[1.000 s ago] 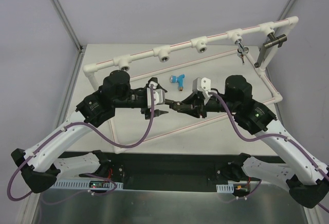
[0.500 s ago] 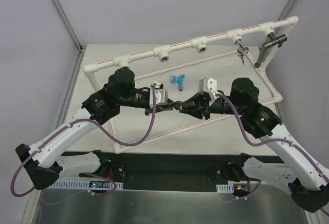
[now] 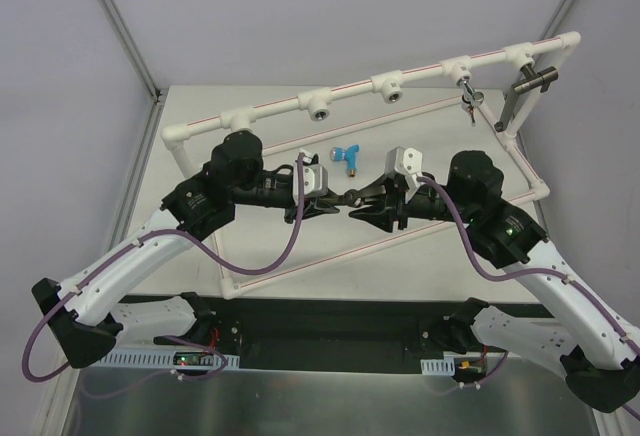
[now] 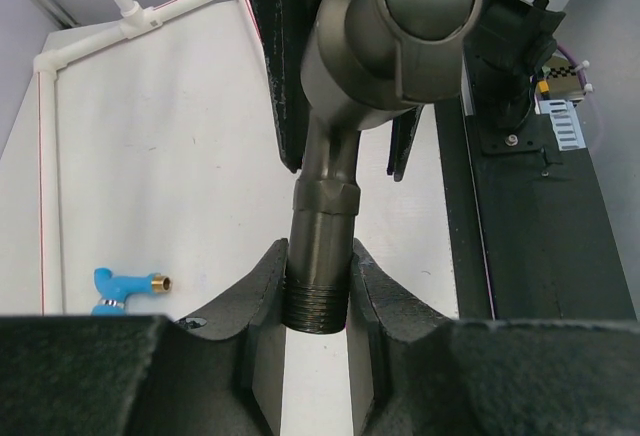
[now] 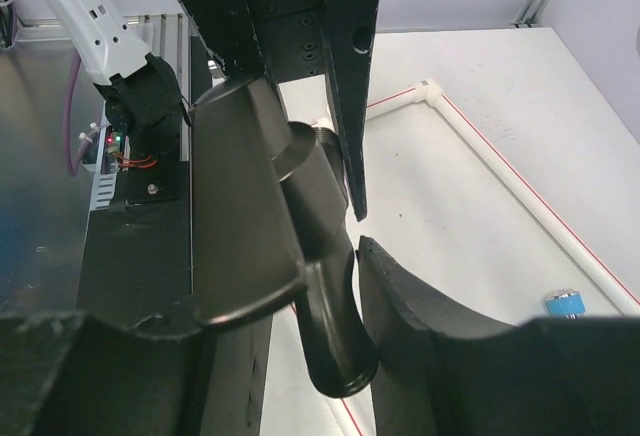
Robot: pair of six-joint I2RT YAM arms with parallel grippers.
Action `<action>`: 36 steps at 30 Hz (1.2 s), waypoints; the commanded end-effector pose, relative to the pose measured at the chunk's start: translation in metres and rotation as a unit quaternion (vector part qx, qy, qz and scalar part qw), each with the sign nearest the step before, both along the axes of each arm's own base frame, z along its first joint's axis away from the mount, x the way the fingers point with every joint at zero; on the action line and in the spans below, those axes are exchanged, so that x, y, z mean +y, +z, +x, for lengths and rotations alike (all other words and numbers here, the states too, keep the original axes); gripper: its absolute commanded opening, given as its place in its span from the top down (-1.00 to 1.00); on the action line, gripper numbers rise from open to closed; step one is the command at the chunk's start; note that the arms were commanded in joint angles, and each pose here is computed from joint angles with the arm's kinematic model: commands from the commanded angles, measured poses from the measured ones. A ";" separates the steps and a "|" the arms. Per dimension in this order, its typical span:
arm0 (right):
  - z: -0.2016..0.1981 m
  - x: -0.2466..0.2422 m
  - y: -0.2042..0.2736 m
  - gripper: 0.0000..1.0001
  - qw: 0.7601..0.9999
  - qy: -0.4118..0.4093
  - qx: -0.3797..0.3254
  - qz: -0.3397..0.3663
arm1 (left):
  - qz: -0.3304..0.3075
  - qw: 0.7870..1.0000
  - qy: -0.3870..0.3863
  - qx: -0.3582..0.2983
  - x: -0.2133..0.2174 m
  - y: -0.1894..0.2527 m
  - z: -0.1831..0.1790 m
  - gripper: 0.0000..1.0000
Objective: Install the water faucets
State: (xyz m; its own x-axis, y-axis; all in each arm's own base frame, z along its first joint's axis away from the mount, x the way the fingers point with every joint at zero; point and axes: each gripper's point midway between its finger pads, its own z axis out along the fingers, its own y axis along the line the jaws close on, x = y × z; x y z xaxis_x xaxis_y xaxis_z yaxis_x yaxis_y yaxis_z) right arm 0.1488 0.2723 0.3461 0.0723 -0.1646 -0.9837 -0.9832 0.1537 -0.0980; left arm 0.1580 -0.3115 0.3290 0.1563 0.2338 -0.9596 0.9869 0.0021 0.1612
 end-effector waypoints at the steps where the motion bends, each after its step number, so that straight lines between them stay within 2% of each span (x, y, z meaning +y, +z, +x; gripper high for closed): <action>1: -0.005 0.000 0.030 0.19 0.999 0.013 -0.042 0.029 | -0.040 0.999 -0.013 -0.019 -0.008 0.028 -0.002 1.00; 8: -0.012 0.003 0.036 0.20 0.998 0.038 -0.046 0.031 | -0.040 0.999 -0.024 -0.008 -0.011 0.030 -0.004 1.00; 12: -0.013 0.005 0.031 0.28 0.998 0.049 -0.041 0.022 | -0.043 0.999 -0.025 -0.008 -0.011 0.034 -0.005 1.00; 13: -0.013 0.006 0.030 0.33 0.998 0.051 -0.040 0.021 | -0.045 0.999 -0.025 -0.010 -0.010 0.035 -0.006 1.00; 14: -0.012 0.006 0.028 0.51 0.998 0.051 -0.036 0.017 | -0.046 0.999 -0.024 -0.010 -0.009 0.037 -0.006 1.00; 16: -0.013 0.006 0.027 0.71 0.998 0.054 -0.036 0.014 | -0.051 0.998 -0.019 -0.015 -0.007 0.042 -0.006 1.00; 17: -0.012 0.006 0.028 0.91 0.998 0.052 -0.038 0.014 | -0.051 0.998 -0.016 -0.017 -0.007 0.042 -0.005 1.00; 18: -0.011 0.006 0.027 0.97 0.998 0.051 -0.037 0.014 | -0.052 0.998 -0.006 -0.020 -0.006 0.044 -0.002 1.00; 21: -0.004 0.003 0.030 0.97 0.999 0.024 -0.037 0.014 | -0.056 0.998 0.021 -0.032 -0.001 0.051 0.004 0.72; 22: -0.001 0.002 0.030 0.97 0.999 0.014 -0.037 0.014 | -0.060 0.996 0.044 -0.044 0.004 0.058 0.010 0.60; 23: 0.005 0.000 0.031 0.97 0.999 -0.010 -0.035 0.014 | -0.062 0.995 0.062 -0.055 0.008 0.061 0.015 0.39; 25: 0.014 -0.004 0.030 0.97 0.998 -0.041 -0.034 0.016 | -0.072 0.990 0.092 -0.078 0.019 0.074 0.019 0.19; 26: 0.022 -0.010 0.035 0.97 0.996 -0.073 -0.043 0.024 | -0.068 0.985 0.126 -0.094 0.027 0.077 0.028 0.01; 31: 0.050 -0.027 0.033 0.97 0.983 -0.175 -0.025 0.055 | -0.060 0.960 0.223 -0.160 0.068 0.102 0.044 -0.35; 34: 0.067 -0.045 0.040 0.97 0.964 -0.245 -0.010 0.103 | -0.038 0.940 0.277 -0.195 0.095 0.110 0.053 -0.50; 36: 0.073 -0.062 0.058 0.97 0.946 -0.286 -0.026 0.151 | -0.017 0.922 0.319 -0.218 0.114 0.112 0.062 -0.56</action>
